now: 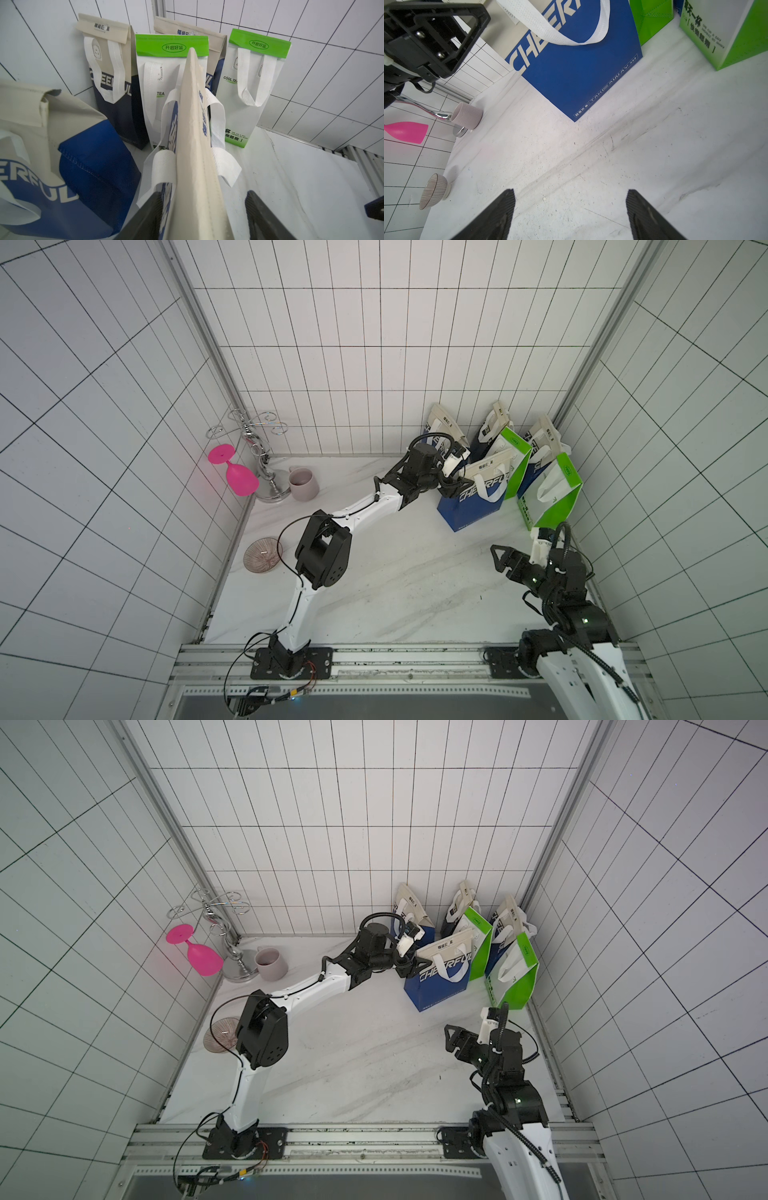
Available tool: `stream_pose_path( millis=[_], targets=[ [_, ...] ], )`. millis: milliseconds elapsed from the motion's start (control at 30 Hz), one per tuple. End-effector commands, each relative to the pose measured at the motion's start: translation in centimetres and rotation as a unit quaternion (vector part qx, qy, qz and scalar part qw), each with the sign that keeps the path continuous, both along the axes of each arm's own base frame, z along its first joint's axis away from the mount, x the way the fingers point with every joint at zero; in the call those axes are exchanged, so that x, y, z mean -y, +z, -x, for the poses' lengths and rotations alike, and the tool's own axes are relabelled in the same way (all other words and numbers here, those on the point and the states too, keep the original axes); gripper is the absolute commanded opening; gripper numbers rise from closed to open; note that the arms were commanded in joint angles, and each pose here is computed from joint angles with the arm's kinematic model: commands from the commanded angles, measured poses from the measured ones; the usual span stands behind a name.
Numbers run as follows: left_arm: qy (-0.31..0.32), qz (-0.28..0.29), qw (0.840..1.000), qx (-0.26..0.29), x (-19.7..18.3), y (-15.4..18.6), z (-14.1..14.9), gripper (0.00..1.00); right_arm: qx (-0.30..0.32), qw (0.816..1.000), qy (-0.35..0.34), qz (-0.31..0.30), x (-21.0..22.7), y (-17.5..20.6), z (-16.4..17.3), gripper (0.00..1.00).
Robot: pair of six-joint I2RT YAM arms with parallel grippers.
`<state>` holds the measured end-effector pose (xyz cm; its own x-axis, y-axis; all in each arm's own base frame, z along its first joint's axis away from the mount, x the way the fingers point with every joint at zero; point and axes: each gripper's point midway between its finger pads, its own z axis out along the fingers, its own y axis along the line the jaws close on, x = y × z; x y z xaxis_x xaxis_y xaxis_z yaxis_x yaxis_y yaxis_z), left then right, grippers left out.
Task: Open the takeout bag
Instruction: Move the takeout bag to the center of the board.
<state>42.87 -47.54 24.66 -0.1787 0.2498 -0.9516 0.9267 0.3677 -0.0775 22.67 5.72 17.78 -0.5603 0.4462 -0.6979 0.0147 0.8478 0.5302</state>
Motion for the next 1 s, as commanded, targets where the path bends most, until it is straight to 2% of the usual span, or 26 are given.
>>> stream_pose_path(
  millis=[0,67,200,333,567,633,767,967],
  targets=[
    [-0.015,-0.008,1.0,-0.006,0.1,-1.7,0.7,0.64,0.022,1.0,0.01,-0.001,-0.4,2.0,0.1,0.86],
    [-0.016,-0.001,1.0,-0.006,0.0,-1.9,0.9,0.64,0.021,1.0,0.013,-0.004,-0.5,1.9,0.1,0.86],
    [-0.018,0.01,1.0,-0.004,0.0,-2.0,1.2,0.53,0.021,1.0,0.015,-0.005,-0.6,1.9,0.2,0.86],
    [-0.019,0.009,1.0,-0.003,0.0,-2.7,1.2,0.49,0.024,1.0,0.017,-0.006,-0.6,2.2,0.2,0.86],
    [-0.013,0.014,1.0,0.004,-0.6,-2.1,1.1,0.09,0.021,0.999,0.026,-0.011,-1.0,1.9,0.1,0.86],
    [-0.009,0.021,1.0,0.015,-1.0,-1.3,1.5,0.01,0.021,0.999,0.029,-0.013,-1.2,1.9,0.1,0.86],
    [-0.005,0.025,0.999,0.025,-2.4,0.1,2.7,0.0,0.024,0.999,0.036,-0.017,-1.5,2.2,-0.1,0.83],
    [-0.004,0.021,1.0,-0.013,-7.0,0.8,5.8,0.0,0.045,0.995,0.087,-0.032,-3.4,3.7,-0.6,0.73]
  ],
)
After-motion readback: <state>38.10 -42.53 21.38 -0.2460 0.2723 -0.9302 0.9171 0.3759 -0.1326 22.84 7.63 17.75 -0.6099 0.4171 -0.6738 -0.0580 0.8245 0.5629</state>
